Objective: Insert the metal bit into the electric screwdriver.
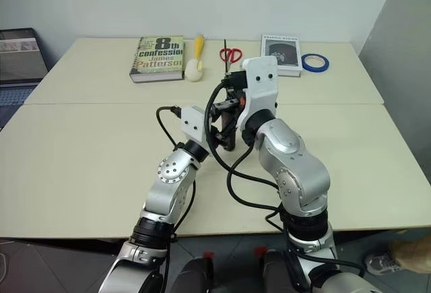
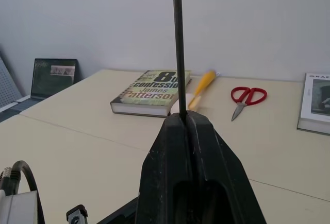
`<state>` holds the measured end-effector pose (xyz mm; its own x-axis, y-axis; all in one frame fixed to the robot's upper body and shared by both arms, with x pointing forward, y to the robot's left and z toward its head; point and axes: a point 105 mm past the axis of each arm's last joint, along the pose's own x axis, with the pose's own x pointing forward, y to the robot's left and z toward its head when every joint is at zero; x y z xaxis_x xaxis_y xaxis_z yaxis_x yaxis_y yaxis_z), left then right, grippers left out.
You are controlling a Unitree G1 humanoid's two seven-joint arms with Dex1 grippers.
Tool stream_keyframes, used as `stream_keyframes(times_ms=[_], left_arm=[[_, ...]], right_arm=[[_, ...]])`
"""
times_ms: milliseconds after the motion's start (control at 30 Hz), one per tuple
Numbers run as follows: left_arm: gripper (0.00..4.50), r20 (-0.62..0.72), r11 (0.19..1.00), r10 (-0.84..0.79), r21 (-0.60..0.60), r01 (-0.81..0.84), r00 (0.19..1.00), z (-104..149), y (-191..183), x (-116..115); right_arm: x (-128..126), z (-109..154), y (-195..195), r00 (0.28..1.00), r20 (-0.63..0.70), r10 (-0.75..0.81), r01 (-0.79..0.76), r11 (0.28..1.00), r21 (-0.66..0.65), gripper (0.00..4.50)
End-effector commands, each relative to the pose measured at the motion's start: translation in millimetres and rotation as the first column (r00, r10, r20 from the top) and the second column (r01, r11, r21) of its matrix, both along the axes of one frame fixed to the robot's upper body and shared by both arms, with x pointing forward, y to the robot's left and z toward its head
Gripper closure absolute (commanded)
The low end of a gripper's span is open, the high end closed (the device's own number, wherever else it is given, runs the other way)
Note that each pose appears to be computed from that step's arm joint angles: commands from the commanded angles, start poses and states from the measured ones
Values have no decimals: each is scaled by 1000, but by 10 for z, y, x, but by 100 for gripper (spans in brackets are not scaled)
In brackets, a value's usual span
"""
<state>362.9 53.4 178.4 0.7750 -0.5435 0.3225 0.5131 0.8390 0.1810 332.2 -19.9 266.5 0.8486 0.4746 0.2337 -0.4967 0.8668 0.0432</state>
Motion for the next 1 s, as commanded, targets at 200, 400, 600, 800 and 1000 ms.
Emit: stream_keyframes(times_ms=[200, 400, 600, 800, 1000], left_arm=[[285, 15, 1000, 0, -3, 0, 1000, 35, -4, -22], [285, 14, 1000, -1, -3, 2, 1000, 31, -7, -19], [285, 13, 1000, -1, -2, 2, 1000, 28, -3, -17], [285, 13, 1000, -2, -1, 2, 1000, 29, -2, -17], [285, 14, 1000, -2, -2, 2, 1000, 33, -5, -17]], right_arm=[[-52, 86, -9, 999, 46, 3, -4, 1000, 19, 450], [-62, 69, 12, 999, 40, 14, -14, 1000, 16, 450], [-63, 33, 20, 999, 31, 17, -17, 1000, 6, 450], [-61, 16, 27, 1000, 26, 16, -16, 1000, 5, 450], [-71, 22, 62, 1000, 20, 22, -22, 1000, 5, 450]])
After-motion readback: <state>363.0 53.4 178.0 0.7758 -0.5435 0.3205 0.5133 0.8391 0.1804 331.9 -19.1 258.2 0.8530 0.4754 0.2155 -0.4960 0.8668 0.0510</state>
